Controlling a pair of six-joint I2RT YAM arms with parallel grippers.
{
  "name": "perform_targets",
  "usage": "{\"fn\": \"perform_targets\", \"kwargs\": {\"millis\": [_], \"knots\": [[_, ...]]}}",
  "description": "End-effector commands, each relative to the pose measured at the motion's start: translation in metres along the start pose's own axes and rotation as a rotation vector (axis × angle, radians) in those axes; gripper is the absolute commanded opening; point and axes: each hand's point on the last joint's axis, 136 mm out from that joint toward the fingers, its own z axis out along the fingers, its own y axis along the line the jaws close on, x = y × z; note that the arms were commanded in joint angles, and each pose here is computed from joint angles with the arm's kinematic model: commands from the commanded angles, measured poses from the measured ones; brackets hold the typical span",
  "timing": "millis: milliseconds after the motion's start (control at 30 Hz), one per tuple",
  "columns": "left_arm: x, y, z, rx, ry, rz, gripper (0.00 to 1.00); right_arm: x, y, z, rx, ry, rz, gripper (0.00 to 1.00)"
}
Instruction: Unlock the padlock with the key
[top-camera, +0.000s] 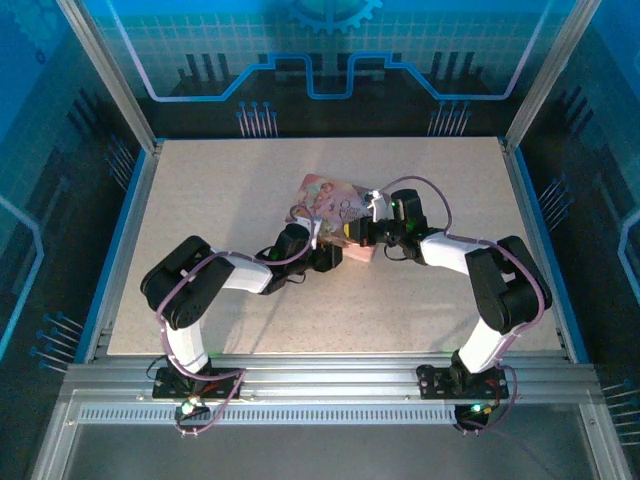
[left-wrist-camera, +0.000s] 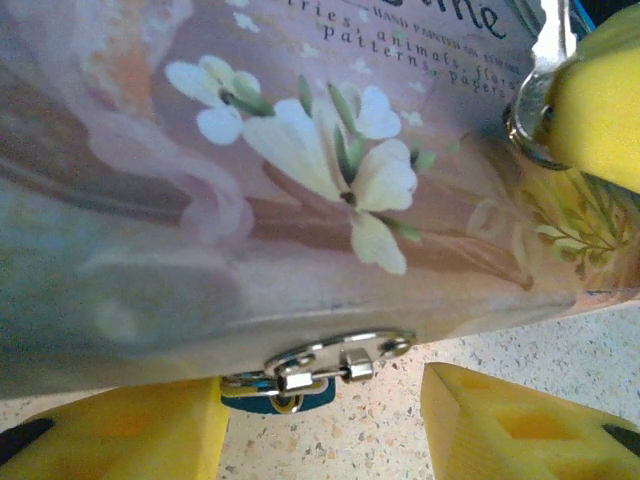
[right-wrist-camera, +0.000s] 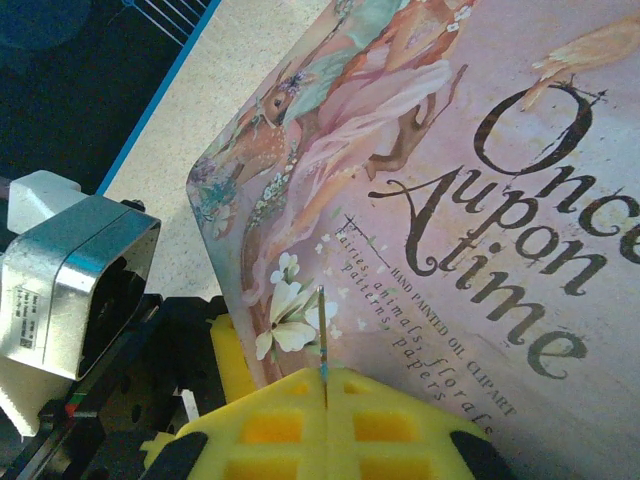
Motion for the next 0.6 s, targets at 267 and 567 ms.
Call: {"fn": "perform_targets", "kwargs": {"millis": [267,567], "knots": [[-0.0121,-0.008,0.0106,0.004,-0.029,-0.092,0.48,0.0457,-0.0228,0.0036,0.072,0.116,0.093,0.0],[-0.0121,-0.008,0.0161,-0.007,-0.027,-0.152,0.43,0.0465,-0.0227,0.0039,0.072,0.117,0.095,0.0]]}}
